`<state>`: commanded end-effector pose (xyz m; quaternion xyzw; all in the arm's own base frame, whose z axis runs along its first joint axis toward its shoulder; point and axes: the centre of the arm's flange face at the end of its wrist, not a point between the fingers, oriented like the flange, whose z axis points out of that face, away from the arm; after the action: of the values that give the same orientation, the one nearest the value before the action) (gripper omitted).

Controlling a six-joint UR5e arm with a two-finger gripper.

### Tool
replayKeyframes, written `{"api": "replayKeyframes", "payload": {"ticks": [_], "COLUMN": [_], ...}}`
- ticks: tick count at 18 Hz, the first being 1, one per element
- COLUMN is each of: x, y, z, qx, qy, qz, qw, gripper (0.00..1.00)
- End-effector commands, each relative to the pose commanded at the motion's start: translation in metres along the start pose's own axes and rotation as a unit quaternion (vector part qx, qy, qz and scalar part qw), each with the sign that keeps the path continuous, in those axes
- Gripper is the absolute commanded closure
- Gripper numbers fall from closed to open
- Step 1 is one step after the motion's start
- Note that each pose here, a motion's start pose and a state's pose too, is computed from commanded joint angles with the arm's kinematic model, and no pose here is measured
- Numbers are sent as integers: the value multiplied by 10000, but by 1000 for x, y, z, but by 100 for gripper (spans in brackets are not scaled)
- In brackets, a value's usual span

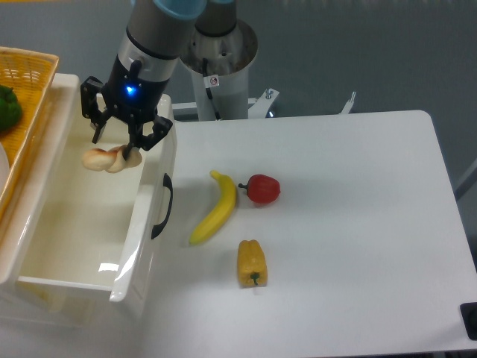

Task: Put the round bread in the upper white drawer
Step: 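Lower the bun into the drawer and open the gripper to release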

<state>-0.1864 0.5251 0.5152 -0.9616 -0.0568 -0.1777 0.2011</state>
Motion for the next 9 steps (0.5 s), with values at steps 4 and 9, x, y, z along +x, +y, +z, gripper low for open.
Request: {"api": "replayKeyframes", "payload": {"ticks": [4,9], "x": [-1,4], "y": [-2,-3], "z": [5,10], "qx": [-32,-72], "qy": [22,47], "qz": [20,63], "qw": [10000,9999], "gripper": [39,39]}}
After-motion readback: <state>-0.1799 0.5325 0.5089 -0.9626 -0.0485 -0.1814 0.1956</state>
